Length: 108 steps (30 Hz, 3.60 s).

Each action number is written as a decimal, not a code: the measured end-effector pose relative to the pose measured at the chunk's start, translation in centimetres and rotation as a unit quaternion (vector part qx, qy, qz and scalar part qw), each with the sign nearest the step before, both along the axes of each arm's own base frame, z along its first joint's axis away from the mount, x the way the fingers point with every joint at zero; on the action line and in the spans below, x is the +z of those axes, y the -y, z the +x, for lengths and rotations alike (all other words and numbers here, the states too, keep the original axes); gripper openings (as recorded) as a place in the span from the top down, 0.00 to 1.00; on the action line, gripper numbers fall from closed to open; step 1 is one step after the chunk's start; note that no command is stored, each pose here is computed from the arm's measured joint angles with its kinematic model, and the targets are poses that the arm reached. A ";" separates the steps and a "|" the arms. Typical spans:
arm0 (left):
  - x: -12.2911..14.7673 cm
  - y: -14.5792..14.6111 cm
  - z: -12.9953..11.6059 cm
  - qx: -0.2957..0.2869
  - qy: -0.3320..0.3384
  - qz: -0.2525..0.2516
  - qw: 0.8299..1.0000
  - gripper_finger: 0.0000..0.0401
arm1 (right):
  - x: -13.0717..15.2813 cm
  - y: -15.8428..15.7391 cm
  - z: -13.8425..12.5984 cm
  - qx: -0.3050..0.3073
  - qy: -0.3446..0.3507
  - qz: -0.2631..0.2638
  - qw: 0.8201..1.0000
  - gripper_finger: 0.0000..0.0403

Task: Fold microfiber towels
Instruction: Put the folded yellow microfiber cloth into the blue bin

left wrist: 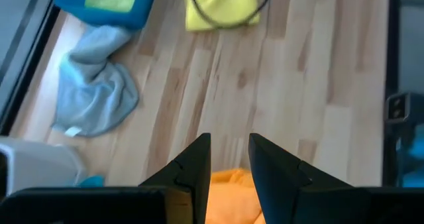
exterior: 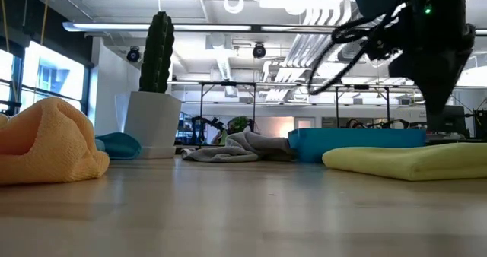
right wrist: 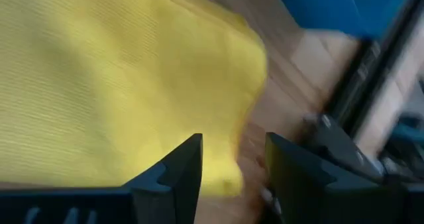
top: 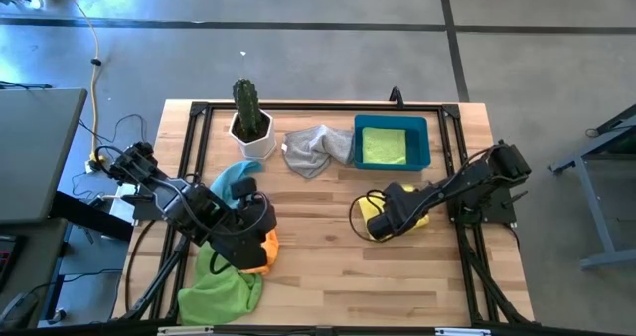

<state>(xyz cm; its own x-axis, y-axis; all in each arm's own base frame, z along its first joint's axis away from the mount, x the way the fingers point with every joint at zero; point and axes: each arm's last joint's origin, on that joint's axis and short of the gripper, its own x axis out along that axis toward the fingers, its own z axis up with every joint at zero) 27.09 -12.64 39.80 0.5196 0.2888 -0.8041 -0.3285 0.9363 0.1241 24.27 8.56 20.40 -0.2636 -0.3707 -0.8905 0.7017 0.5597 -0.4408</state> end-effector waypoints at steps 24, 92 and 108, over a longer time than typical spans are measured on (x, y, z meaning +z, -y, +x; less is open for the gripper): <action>0.2 0.4 0.5 0.027 0.038 -0.044 0.998 0.77 | -3.5 -7.6 -5.2 0.301 0.174 0.023 0.938 0.63; 0.4 0.6 0.6 0.066 0.063 -0.079 0.993 0.77 | -9.5 -2.6 -3.9 0.366 0.215 0.031 0.905 0.97; 0.4 0.6 0.6 0.066 0.064 -0.080 0.993 0.77 | -1.1 -1.0 -2.1 0.359 0.271 0.051 0.892 1.00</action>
<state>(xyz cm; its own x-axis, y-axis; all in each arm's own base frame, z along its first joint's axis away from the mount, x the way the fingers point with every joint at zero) 27.70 -13.28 40.16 0.5867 0.2352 -0.7749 -0.4531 0.8884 -0.0734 22.14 9.56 19.30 0.4877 -0.1814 -0.8539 0.2410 0.9681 -0.0680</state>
